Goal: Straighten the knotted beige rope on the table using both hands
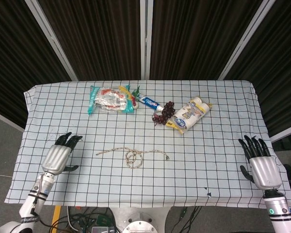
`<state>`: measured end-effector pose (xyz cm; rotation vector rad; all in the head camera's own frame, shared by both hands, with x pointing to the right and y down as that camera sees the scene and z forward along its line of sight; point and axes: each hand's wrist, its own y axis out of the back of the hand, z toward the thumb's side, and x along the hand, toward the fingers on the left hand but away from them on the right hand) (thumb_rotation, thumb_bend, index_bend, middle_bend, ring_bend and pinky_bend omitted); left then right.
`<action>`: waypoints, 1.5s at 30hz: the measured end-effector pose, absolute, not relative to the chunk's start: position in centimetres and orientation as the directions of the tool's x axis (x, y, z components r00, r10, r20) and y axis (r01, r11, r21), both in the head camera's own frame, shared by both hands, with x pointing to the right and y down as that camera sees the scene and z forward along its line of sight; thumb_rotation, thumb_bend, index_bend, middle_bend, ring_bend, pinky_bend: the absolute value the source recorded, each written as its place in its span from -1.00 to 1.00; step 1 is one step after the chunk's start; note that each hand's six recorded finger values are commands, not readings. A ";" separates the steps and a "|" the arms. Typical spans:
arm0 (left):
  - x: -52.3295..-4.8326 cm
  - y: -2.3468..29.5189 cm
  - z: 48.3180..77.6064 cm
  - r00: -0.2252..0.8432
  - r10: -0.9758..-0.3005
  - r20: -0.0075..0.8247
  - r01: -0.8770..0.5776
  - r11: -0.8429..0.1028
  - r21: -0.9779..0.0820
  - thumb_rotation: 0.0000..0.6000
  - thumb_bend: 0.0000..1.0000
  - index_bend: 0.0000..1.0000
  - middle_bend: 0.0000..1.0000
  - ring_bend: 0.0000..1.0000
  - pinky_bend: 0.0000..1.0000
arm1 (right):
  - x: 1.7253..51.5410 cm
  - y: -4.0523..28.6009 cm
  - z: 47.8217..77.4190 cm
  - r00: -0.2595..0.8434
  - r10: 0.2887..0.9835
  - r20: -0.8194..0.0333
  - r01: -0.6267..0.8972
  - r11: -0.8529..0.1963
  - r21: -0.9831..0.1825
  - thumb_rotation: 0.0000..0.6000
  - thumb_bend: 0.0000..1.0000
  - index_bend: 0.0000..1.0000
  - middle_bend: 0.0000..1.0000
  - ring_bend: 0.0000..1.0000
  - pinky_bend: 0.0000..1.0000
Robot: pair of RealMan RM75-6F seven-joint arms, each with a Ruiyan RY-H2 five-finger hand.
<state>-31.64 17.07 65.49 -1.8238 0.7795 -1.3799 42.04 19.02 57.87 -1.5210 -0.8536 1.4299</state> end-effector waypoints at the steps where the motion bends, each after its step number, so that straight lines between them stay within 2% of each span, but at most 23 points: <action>1: -30.9 17.1 65.9 0.256 -0.801 0.541 -0.055 -0.571 -0.819 1.00 -0.86 -0.75 -0.74 -0.97 -0.76 | 42.1 18.9 57.7 0.109 0.909 -0.402 -0.076 -0.395 -0.915 1.00 -0.49 -1.00 -1.00 -1.00 -1.00; 7: -28.6 17.0 67.7 0.235 -0.780 0.580 -0.116 -0.614 -0.780 1.00 -0.87 -0.68 -0.74 -0.97 -0.77 | 42.6 18.2 56.6 0.101 0.917 -0.386 -0.070 -0.381 -0.922 1.00 -0.47 -1.00 -1.00 -1.00 -1.00; 14: -25.1 16.5 69.7 0.260 -0.757 0.599 -0.060 -0.632 -0.773 1.00 -0.86 -0.55 -0.74 -0.97 -0.77 | 42.5 18.0 56.4 0.108 0.921 -0.373 -0.058 -0.369 -0.928 1.00 -0.47 -1.00 -1.00 -1.00 -1.00; 19: -23.1 16.2 70.9 0.297 -0.727 0.620 -0.037 -0.657 -0.753 1.00 -0.87 -0.54 -0.74 -0.97 -0.77 | 42.4 18.3 56.6 0.112 0.918 -0.380 -0.053 -0.377 -0.925 1.00 -0.45 -1.00 -1.00 -1.00 -1.00; 26: -22.3 15.6 71.9 0.298 -0.717 0.631 -0.006 -0.662 -0.749 1.00 -0.86 -0.47 -0.74 -0.97 -0.76 | 42.4 18.4 56.5 0.112 0.917 -0.382 -0.047 -0.380 -0.924 1.00 -0.43 -1.00 -1.00 -1.00 -1.00; 36: -23.2 15.2 73.2 0.246 -0.711 0.658 0.026 -0.674 -0.738 1.00 -0.54 -0.34 -0.74 -0.97 -0.77 | 43.0 18.6 56.8 0.089 0.914 -0.396 -0.042 -0.394 -0.918 1.00 -0.41 -1.00 -1.00 -1.00 -1.00; 45: -23.1 15.5 73.6 0.229 -0.703 0.674 0.003 -0.692 -0.722 1.00 -0.46 -0.23 -0.74 -0.97 -0.77 | 42.5 18.8 56.9 0.093 0.906 -0.413 -0.016 -0.414 -0.910 1.00 -0.41 -1.00 -1.00 -1.00 -1.00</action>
